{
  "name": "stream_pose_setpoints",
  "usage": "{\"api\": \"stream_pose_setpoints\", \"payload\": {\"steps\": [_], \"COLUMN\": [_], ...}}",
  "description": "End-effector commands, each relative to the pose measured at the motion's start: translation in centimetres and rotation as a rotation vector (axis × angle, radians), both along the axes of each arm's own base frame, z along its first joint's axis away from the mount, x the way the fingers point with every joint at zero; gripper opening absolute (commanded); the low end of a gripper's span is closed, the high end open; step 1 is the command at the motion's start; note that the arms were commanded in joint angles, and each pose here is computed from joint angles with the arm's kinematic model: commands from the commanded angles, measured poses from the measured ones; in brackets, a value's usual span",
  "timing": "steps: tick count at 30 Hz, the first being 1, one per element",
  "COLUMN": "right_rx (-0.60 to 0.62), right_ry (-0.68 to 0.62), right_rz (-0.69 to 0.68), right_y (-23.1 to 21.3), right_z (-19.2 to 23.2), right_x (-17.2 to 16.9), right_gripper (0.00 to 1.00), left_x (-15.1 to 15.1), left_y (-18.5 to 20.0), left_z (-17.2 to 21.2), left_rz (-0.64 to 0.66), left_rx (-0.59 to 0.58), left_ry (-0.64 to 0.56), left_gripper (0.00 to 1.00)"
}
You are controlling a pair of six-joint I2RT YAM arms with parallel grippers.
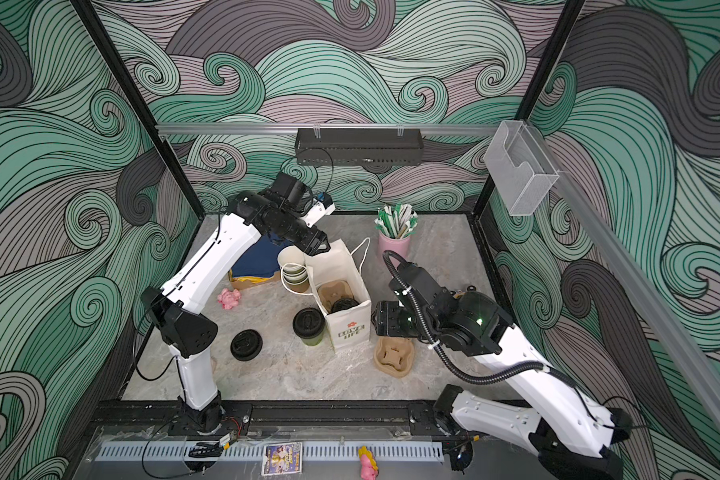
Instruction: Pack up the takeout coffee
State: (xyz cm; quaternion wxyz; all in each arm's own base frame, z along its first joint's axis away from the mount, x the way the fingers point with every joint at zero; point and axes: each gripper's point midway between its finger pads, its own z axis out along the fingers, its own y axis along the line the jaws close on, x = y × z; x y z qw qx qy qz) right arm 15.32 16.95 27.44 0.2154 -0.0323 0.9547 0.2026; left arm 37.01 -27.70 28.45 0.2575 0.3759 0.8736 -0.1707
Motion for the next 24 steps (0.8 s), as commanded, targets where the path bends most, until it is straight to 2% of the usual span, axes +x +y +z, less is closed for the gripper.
{"api": "stream_pose_setpoints", "payload": {"steps": [1, 6, 11, 13, 15, 18, 24], "right_rx": [-0.016, -0.007, -0.024, -0.028, -0.025, -0.027, -0.115], "right_ry": [0.007, 0.002, -0.041, -0.053, -0.063, -0.074, -0.105], "right_rz": [-0.020, -0.013, -0.040, -0.076, -0.079, -0.016, 0.131], "right_y": [-0.5, -0.1, -0.8, -1.1, -0.7, 1.0, 4.1], "right_z": [0.1, 0.7, 1.3, 1.6, 2.4, 3.3, 2.7], "right_x": [-0.1, 0.1, 0.9, 1.7, 2.7, 3.8, 6.4], "right_gripper": [0.71, 0.71, 0.71, 0.71, 0.71, 0.72, 0.69], "left_x": [-0.5, 0.2, 1.0, 1.2, 1.5, 1.6, 1.6], "left_y": [0.1, 0.0, -0.7, -1.1, -1.3, -1.5, -1.8], "left_z": [-0.6, -2.4, -2.2, -1.8, -1.6, -1.5, -1.7], "left_rz": [-0.065, -0.063, -0.049, -0.047, -0.041, -0.034, -0.022], "left_rx": [0.054, 0.094, 0.065, 0.044, 0.031, 0.017, 0.002], "left_ry": [-0.005, 0.019, 0.012, 0.006, -0.003, -0.002, 0.015], "left_gripper": [0.50, 0.39, 0.17, 0.11, 0.07, 0.01, 0.00]}}
